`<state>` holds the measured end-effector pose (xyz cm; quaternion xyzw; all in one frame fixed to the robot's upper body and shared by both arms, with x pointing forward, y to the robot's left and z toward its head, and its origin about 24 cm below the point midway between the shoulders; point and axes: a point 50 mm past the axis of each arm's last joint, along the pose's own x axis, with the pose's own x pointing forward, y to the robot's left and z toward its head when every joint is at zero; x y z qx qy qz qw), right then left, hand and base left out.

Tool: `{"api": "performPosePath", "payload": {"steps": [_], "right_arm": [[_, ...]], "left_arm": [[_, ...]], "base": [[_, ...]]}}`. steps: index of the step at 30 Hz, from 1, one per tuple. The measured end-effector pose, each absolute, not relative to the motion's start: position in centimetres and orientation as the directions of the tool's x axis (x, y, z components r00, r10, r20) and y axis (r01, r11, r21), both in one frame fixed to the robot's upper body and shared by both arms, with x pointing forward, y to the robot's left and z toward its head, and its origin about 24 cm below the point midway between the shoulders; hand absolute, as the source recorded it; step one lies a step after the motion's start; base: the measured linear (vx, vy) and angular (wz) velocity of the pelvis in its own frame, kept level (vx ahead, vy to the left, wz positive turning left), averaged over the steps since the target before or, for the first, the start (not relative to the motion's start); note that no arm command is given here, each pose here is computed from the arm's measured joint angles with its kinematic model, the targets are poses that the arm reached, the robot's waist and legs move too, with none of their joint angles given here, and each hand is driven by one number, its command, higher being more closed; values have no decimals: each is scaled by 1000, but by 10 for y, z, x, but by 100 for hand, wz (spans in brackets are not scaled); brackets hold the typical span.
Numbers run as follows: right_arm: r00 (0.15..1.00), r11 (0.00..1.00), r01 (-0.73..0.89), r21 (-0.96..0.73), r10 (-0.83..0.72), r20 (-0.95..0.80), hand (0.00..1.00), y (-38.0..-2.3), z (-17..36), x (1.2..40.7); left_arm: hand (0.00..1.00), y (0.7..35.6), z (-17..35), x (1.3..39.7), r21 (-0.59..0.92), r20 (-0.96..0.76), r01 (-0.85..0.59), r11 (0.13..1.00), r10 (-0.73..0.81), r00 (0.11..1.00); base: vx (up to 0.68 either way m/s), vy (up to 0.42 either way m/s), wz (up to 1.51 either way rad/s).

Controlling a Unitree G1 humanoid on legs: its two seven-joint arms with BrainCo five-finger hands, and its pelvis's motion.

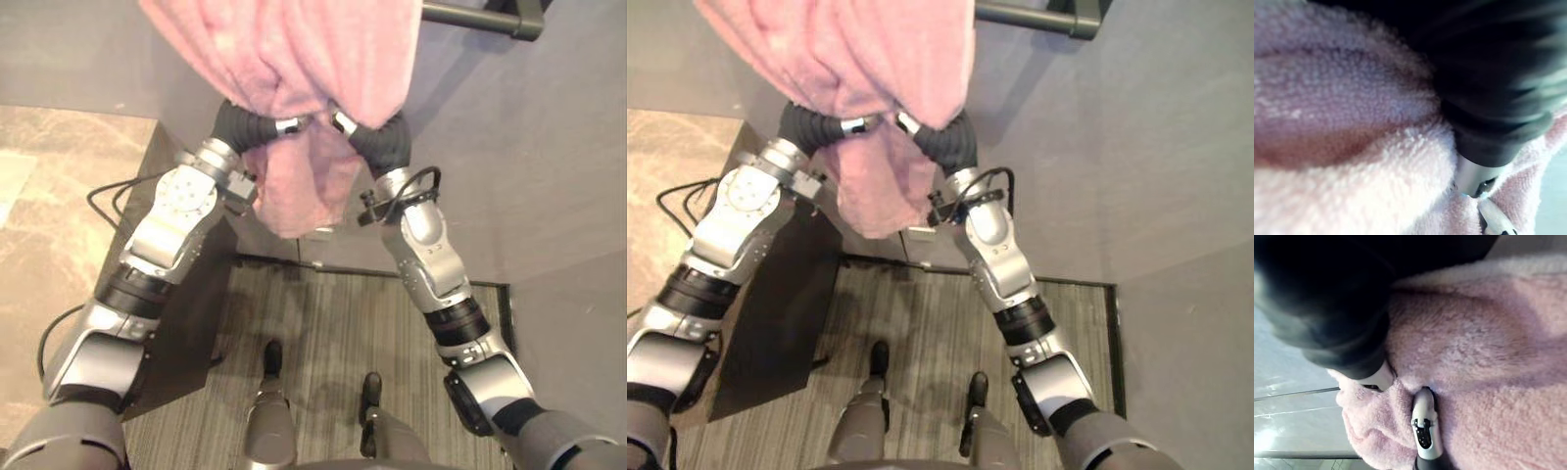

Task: Organize washtable

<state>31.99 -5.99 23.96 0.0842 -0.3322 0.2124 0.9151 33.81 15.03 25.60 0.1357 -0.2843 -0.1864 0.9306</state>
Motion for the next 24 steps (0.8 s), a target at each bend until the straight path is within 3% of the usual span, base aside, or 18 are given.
{"api": "performPosePath", "payload": {"steps": [1, 11, 24], "right_arm": [[691, 898, -439, 9, 331, 643, 100, -62, 239, 320], [722, 931, -365, -28, 302, 623, 100, -83, 236, 327], [745, 956, -283, -71, 266, 612, 100, -107, 231, 330]], "left_arm": [[0, 151, 256, 338, 364, 479, 265, 893, -424, 768], [0, 167, 256, 337, 322, 504, 213, 922, -357, 786], [0, 222, 253, 326, 201, 568, -7, 979, -111, 815]], "base": [[10, 45, 0], [-3, 33, -3], [-3, 12, -1]]}}
